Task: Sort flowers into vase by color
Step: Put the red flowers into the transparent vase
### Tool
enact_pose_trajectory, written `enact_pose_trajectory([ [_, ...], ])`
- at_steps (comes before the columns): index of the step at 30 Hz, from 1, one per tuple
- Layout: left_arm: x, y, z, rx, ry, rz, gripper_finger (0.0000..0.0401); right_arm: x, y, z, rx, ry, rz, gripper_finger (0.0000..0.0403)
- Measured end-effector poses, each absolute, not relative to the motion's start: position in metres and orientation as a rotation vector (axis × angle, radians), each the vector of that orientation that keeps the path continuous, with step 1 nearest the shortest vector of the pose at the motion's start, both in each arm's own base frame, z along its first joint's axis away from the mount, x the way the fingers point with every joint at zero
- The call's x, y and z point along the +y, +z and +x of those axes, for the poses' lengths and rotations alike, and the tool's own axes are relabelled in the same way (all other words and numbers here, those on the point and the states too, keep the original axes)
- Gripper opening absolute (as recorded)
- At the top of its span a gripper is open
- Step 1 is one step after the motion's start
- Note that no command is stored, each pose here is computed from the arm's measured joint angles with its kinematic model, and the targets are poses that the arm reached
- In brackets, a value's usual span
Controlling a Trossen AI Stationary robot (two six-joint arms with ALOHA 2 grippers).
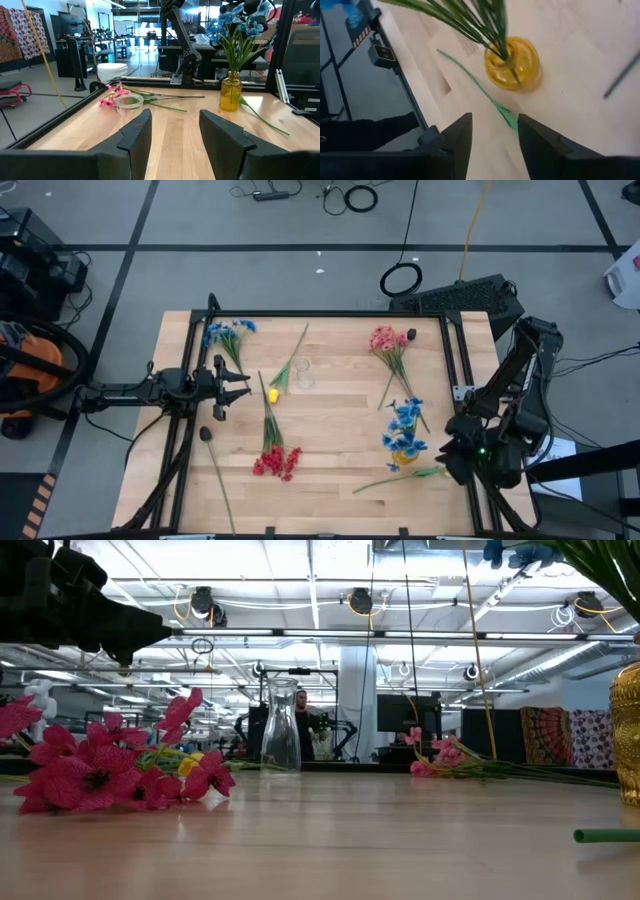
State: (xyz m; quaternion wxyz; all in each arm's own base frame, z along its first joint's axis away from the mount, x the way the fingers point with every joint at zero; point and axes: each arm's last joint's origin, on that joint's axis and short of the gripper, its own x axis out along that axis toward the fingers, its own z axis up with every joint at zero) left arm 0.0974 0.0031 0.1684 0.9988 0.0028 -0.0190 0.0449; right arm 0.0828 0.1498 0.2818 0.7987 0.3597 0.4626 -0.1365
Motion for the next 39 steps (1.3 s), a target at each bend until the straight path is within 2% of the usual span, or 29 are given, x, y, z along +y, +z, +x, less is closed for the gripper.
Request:
enact_pose_trajectory([
  [8, 0.003, 0.168, 0.097, -0.038, 0.091, 0.005, 0.0171, 0.147, 0.275, 0.083, 0.985, -0.518, 0.939, 0.0079],
  [16, 0.003, 0.169, 0.097, -0.041, 0.095, 0.005, 0.0171, 0.152, 0.267, 0.102, 1.012, -0.628, 1.038, 0.0006],
  [19, 0.003, 0.169, 0.097, -0.042, 0.078, -0.030, 0.0171, 0.155, 0.263, 0.112, 0.992, -0.650, 1.072, 0.0005],
  [28, 0.003, 0.182, 0.095, -0.166, 0.078, -0.339, 0.0171, 0.152, 0.260, 0.128, 0.956, -0.700, 1.115, 0.0002],
  [36, 0.004, 0.240, 0.086, -0.244, 0.084, -0.302, 0.0171, 0.143, 0.259, 0.134, 0.939, -0.758, 1.110, 0.0001],
  [39, 0.004, 0.259, 0.088, -0.125, 0.107, -0.210, 0.0171, 0.142, 0.259, 0.135, 0.939, -0.755, 1.097, 0.0001],
])
